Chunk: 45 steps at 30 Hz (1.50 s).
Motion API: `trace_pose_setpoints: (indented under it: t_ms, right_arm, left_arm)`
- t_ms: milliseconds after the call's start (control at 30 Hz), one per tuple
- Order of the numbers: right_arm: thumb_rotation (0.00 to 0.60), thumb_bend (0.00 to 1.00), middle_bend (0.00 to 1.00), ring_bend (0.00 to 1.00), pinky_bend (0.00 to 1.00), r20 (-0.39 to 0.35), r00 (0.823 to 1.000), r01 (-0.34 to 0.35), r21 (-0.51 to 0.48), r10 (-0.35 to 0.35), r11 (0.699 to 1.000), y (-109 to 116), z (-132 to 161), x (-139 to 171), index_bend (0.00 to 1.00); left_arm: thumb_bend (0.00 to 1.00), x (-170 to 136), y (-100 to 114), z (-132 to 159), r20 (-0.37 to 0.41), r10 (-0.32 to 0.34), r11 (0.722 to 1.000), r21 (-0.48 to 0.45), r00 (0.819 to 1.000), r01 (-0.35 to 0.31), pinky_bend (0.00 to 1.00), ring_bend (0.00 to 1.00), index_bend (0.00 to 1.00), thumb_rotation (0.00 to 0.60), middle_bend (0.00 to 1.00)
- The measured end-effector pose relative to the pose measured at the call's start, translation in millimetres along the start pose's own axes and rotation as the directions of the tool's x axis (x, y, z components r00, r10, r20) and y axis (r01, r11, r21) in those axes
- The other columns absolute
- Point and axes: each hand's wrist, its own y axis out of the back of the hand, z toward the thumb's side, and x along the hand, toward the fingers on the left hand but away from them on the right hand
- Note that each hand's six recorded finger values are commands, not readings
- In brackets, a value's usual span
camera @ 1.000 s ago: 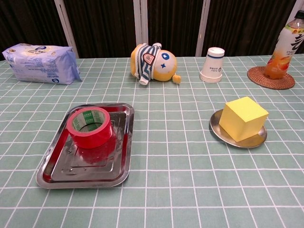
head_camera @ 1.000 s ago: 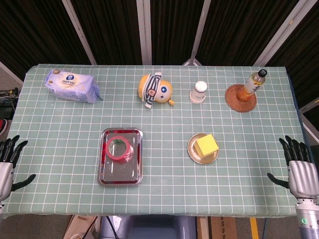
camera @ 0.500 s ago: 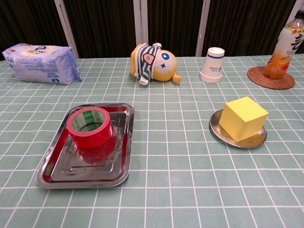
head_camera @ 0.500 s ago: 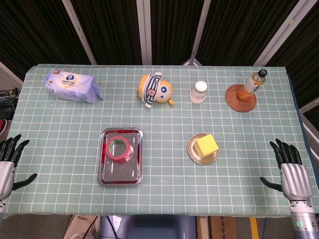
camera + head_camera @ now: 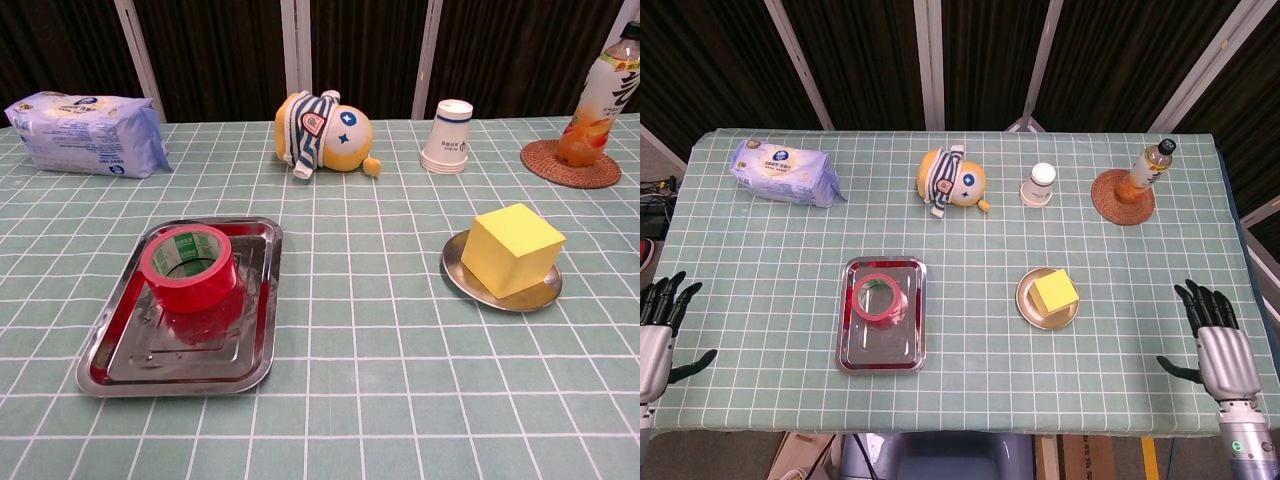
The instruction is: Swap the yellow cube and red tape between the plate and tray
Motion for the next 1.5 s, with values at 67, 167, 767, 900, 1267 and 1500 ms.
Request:
trace_pose_setpoints:
  t_ms: [67,167,767,900,1267,1500]
  right_arm:
    - [0.6,0.11,0.03,0.0,0.0,-0.02,1.0,-0.013,0.005,0.013,1.0,-2,5,-3,0.05]
    - [0.6,0.11,0.03,0.0,0.0,-0.058,0.997,-0.042,0.018,0.043,0.999,-5,16,-14,0.05]
    - [0.6,0.11,0.03,0.0,0.0,-0.262,0.919,-0.258,0.169,0.296,0.951,-51,128,-106,0.05]
    - [0.6,0.11,0.03,0.0,0.0,-0.264,0.91,-0.272,0.201,0.32,0.941,-62,136,-118,0.05]
    - [0.6,0.11,0.08,0.13,0.0,-0.239,0.901,-0.303,0.251,0.362,0.919,-81,136,-138,0.07]
    - [0.6,0.11,0.22,0.29,0.0,-0.228,0.904,-0.301,0.26,0.361,0.917,-92,131,-146,0.23]
  left_arm:
    - [0.03,1,0,0,0.0,0.0,1.0,0.002,1.0,0.0,0.04,0.0,0.14,0.6,0.0]
    - [0.03,1,0,0,-0.001,0.003,1.0,0.0,1.0,-0.003,0.04,0.0,0.14,0.6,0.0]
    - [0.03,-1,6,-9,-0.053,0.029,1.0,-0.005,0.998,-0.03,0.05,0.0,0.14,0.6,0.0]
    - [0.03,-2,7,-9,-0.061,0.037,0.999,-0.001,0.997,-0.037,0.05,0.0,0.14,0.6,0.0]
    - [0.04,-3,6,-9,-0.084,0.043,0.999,0.016,0.996,-0.042,0.05,0.0,0.14,0.6,0.0]
    - [0.04,-3,2,-8,-0.098,0.038,0.999,0.016,0.994,-0.037,0.05,0.0,0.15,0.6,0.0]
